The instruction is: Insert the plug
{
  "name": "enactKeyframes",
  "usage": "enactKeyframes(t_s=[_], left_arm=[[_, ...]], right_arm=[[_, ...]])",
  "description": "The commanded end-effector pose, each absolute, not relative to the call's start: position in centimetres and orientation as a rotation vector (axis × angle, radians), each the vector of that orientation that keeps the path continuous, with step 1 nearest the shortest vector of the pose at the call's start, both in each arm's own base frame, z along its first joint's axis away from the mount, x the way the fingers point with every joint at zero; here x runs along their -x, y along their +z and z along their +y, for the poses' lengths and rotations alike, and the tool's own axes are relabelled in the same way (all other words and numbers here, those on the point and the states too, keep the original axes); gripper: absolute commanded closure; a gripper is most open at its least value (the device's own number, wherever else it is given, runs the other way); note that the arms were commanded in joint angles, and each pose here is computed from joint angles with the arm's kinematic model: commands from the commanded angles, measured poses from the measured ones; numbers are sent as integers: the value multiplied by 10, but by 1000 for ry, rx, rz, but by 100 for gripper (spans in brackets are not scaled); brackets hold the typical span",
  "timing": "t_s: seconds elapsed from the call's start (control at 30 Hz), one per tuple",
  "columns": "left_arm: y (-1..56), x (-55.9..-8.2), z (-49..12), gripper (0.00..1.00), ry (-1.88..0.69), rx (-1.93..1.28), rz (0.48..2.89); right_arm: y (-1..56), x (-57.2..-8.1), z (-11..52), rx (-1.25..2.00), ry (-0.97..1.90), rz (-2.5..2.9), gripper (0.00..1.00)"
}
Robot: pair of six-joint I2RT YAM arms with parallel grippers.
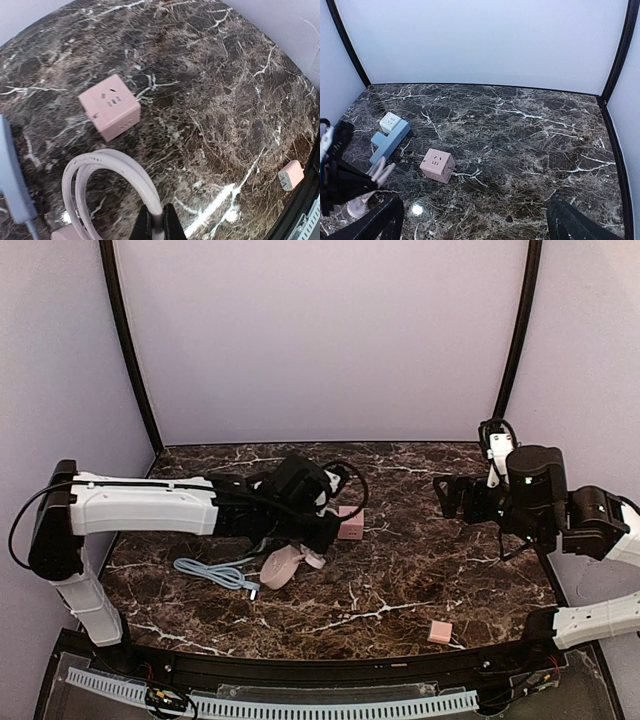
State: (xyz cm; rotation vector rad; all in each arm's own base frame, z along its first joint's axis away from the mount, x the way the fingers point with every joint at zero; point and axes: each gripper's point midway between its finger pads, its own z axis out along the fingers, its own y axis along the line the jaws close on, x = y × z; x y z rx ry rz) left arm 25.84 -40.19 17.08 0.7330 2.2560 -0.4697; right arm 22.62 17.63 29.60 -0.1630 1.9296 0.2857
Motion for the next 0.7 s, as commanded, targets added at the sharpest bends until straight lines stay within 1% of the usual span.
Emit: enactKeyframes(t_s=[0.0, 0.2, 0.27, 0.33, 0.4, 0.43, 0.47, 0.5, 0.53, 0.6, 0.63, 0.67], left_arm=[[156, -257, -460, 99, -580, -750, 2221], [108, -253, -517, 99, -670, -844, 2261], [93, -251, -529, 96, -701, -865, 2267], [90, -249, -534, 93, -725, -873, 2254], [89, -248, -536, 87, -740, -889, 2234], [91, -249, -538, 81, -750, -892, 2221], [90, -247, -538, 78, -754, -910, 2213], [93, -247, -539, 70, -766, -911, 2194], [95, -241, -539, 66, -796, -943, 2184], [103, -235, -538, 47, -840, -971, 2142], [111, -234, -539, 42, -864, -968, 2109], [115, -231, -533, 29, -869, -977, 2096]], right_arm=[[296, -221, 157, 118, 262, 1940, 1], [290, -217, 150, 125, 252, 1956, 1], [289, -216, 152, 138, 246, 1966, 1], [284, -217, 157, 164, 239, 1980, 2], [278, -219, 162, 195, 223, 2000, 1], [275, -220, 167, 213, 217, 2010, 1], [273, -221, 171, 232, 214, 2019, 1], [272, -222, 177, 250, 213, 2028, 1], [270, -223, 181, 266, 210, 2035, 1], [271, -225, 189, 291, 214, 2039, 1], [271, -227, 194, 305, 215, 2041, 1], [270, -228, 198, 317, 219, 2041, 1]])
